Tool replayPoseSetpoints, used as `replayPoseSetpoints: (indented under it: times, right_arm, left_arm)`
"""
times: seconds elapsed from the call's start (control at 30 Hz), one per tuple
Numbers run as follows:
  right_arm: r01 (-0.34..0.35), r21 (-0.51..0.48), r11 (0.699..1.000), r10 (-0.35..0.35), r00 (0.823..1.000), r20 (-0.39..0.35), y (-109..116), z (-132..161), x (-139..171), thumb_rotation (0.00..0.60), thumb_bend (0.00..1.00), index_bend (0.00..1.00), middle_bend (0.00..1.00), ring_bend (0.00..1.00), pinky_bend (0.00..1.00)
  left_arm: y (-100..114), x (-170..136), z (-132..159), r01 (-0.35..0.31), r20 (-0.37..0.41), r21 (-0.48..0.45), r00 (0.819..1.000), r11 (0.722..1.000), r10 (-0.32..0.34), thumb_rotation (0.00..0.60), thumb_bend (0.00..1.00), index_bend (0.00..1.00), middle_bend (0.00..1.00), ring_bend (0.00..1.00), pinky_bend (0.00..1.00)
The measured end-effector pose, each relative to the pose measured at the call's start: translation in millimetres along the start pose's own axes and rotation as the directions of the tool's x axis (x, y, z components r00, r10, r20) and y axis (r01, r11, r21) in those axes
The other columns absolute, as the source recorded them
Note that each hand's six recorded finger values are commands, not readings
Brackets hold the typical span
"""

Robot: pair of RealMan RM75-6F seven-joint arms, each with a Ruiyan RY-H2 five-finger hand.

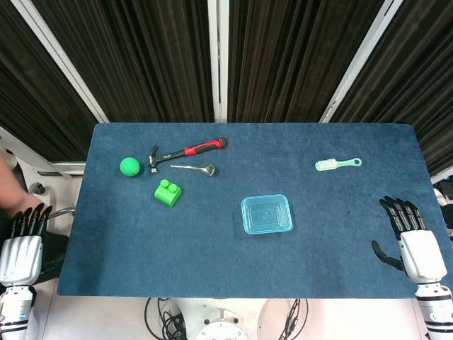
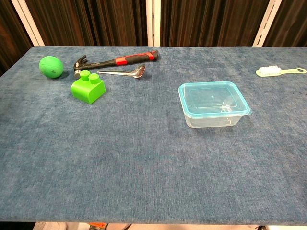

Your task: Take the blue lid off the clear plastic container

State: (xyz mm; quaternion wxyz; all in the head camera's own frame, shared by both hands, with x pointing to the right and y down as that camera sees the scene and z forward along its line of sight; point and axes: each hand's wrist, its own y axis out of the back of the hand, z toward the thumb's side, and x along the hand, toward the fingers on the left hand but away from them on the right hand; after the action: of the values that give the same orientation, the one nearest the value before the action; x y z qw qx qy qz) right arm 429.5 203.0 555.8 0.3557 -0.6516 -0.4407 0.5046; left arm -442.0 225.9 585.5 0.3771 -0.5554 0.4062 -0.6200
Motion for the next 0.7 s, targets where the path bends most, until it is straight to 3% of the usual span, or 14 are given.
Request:
replayPoseSetpoints:
  times: [0.47, 0.7]
  right_arm:
    - [-0.043, 0.038, 0.998, 0.044, 0.998, -0.048, -17.6, 16.0, -25.2, 0.6, 0.25, 0.0, 0.06, 0.0, 0.0]
    - [-0.132, 0.1, 0.986, 0.145, 0.98, -0.135, -55.7, 48.5, -71.4, 0.6, 0.24, 0.0, 0.05, 0.0, 0.0]
  left_arm:
    - [-3.6, 9.1, 4.5, 0.021, 0.011, -0.017, 1.0, 1.0, -0.021, 0.6, 0.0, 0.04, 0.0, 0.0, 0.0]
    - [-9.2, 16.2, 11.2, 0.047, 0.036, -0.023, 0.998, 0.999, -0.046, 0.6, 0.0, 0.04, 0.0, 0.0, 0.0]
